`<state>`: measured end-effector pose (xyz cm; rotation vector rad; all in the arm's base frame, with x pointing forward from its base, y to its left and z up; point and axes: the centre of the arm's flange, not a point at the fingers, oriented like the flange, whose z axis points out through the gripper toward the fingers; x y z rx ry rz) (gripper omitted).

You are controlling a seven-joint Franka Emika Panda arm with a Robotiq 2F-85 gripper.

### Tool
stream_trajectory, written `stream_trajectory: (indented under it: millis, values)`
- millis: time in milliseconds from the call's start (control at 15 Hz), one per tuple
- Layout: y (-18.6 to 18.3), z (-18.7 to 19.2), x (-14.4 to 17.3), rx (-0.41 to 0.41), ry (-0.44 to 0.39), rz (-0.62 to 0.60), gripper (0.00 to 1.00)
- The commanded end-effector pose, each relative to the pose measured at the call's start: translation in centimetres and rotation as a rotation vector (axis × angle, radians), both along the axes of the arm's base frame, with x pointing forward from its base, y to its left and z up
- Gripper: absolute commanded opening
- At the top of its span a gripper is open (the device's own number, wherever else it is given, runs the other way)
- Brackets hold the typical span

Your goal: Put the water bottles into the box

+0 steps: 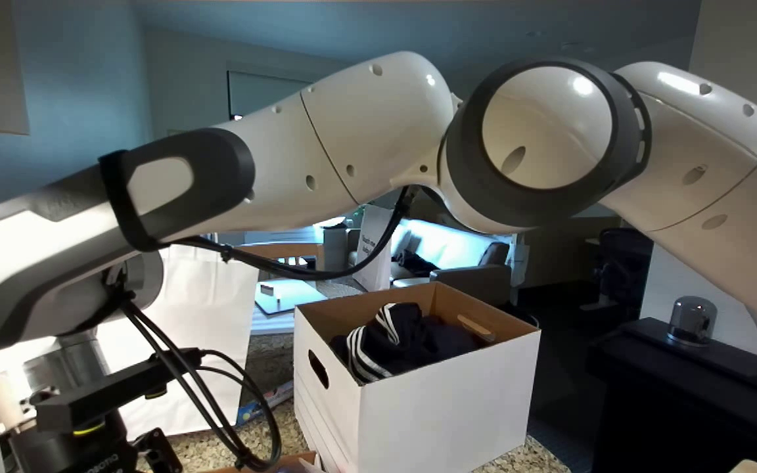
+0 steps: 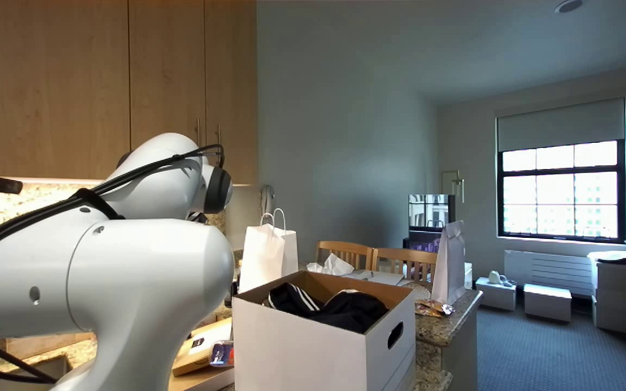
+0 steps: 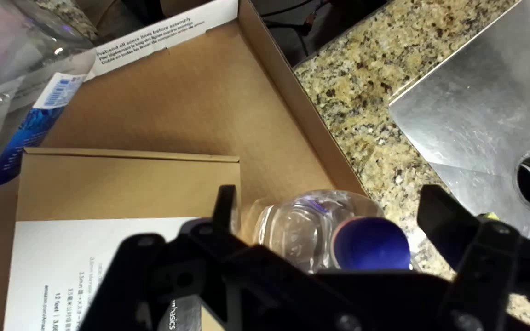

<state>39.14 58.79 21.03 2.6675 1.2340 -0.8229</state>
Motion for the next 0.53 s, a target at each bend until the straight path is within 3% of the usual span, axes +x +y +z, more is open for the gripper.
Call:
stream_trajectory:
  millis: [0,133,200,267,467]
  values:
    - [1.17,0.32,-0.15,-0.004,0.021,0.067,1.00]
    - [1.33,0.56,-0.59,0.002,0.020,0.084,1.00]
    - [1.46,0.73,-0.80,0.006,0.016,0.092,0.92]
    - [1.61,0.82,-0.92,0.008,0.012,0.098,0.73]
    - [1.93,0.85,-1.12,0.006,0.011,0.107,0.53]
